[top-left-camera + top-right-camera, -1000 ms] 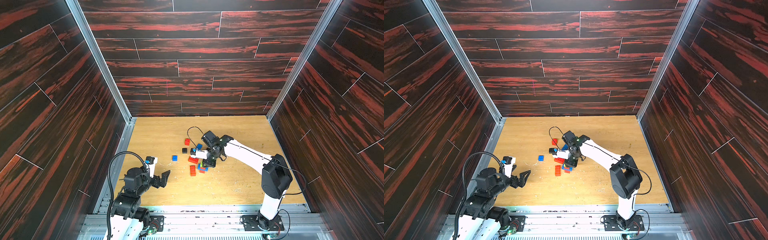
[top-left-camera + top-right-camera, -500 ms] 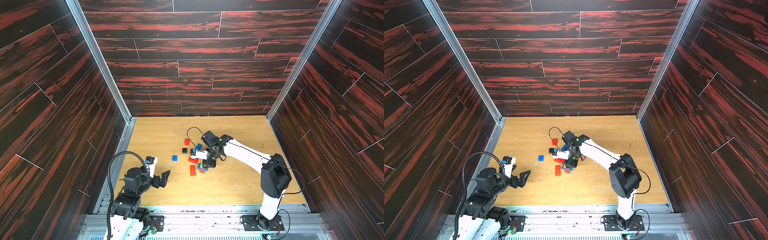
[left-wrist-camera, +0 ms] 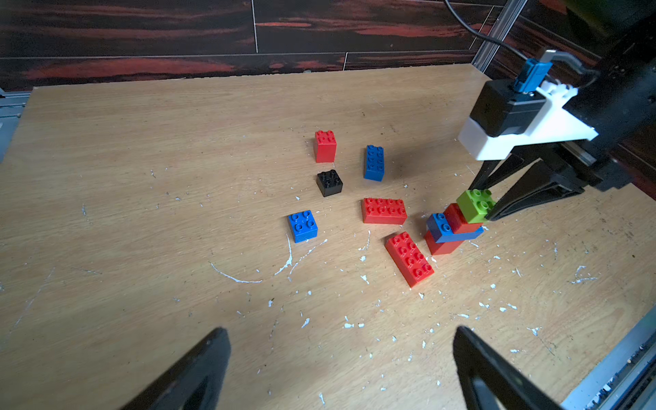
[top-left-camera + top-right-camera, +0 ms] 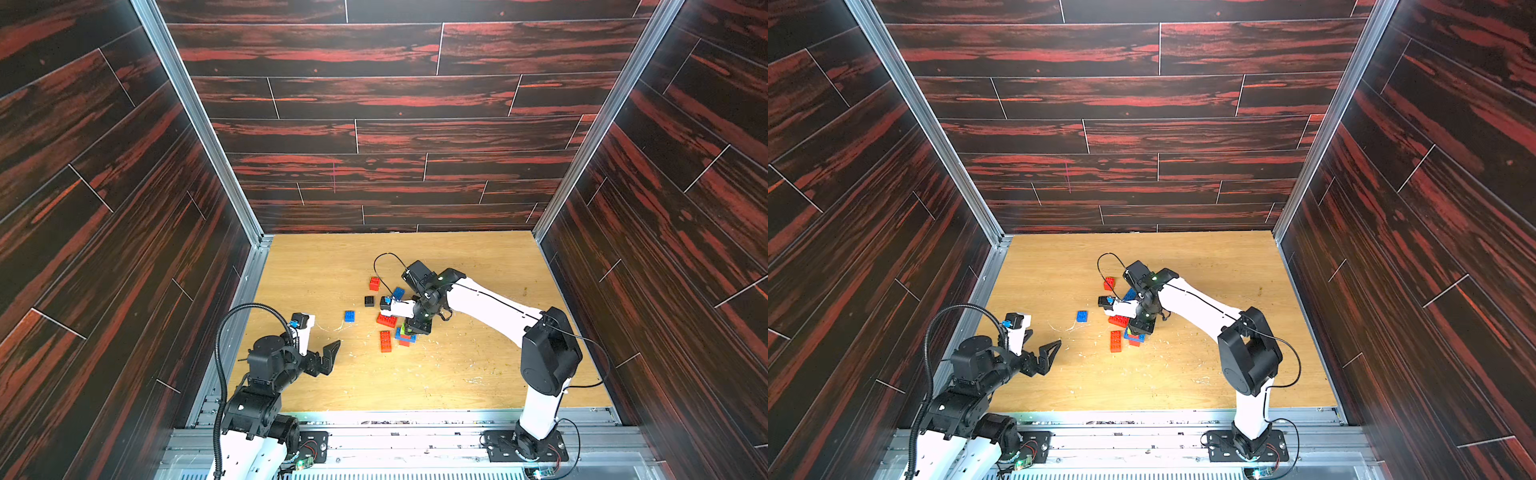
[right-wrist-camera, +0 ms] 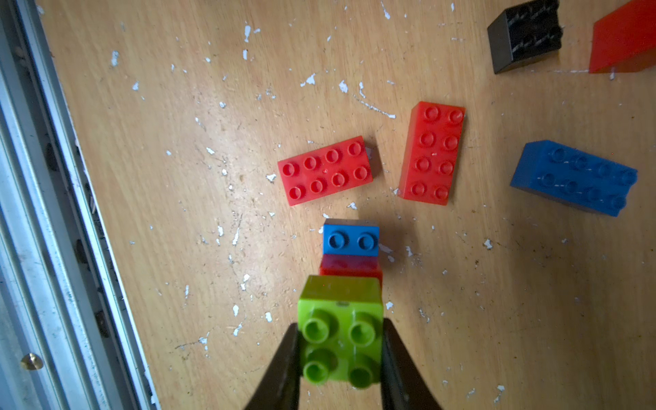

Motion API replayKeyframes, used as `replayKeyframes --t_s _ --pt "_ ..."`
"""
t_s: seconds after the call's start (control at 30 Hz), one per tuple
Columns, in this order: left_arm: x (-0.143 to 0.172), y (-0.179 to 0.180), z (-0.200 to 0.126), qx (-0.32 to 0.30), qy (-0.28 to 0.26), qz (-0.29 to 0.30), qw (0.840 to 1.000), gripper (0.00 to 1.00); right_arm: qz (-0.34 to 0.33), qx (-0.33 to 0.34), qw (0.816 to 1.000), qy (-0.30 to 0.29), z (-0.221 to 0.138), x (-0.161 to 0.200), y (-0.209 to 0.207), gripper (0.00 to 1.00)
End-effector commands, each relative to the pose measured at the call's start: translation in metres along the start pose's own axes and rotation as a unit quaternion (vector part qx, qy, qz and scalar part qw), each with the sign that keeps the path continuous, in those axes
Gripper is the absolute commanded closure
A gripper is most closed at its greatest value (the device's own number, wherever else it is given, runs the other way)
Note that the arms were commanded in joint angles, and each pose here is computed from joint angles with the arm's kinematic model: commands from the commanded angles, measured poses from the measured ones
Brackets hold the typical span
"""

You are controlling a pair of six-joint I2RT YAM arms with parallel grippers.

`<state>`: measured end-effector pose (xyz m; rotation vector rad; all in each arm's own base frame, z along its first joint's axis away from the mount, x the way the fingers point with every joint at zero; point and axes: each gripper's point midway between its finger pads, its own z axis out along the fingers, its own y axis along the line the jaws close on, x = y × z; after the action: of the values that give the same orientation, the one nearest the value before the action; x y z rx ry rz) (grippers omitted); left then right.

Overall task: Assemble the letter f with lego
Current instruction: Assemble the lego brick with the lego brick.

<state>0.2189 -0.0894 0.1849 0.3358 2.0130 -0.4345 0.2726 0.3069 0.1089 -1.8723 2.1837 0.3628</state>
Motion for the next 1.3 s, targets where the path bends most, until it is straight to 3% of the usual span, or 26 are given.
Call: replayKeyframes --t_s 0.0,0.67,1.27 --pt "-0.001 -0.003 -0.002 0.007 -0.004 0.006 1.0 0.0 0.003 -0.01 1.0 0.012 0.006 0.003 -0.001 0.76" --pt "-0.001 -0.002 -0.002 0.004 -0.004 0.005 1.0 0.0 0.005 -0.03 0.998 0.05 0.018 0.019 0.004 0.76" --pt "-0.002 -0.002 -0.002 0.002 -0.005 0.005 1.0 0.0 0.049 -0.05 0.994 0.078 0.022 0.026 0.013 0.77"
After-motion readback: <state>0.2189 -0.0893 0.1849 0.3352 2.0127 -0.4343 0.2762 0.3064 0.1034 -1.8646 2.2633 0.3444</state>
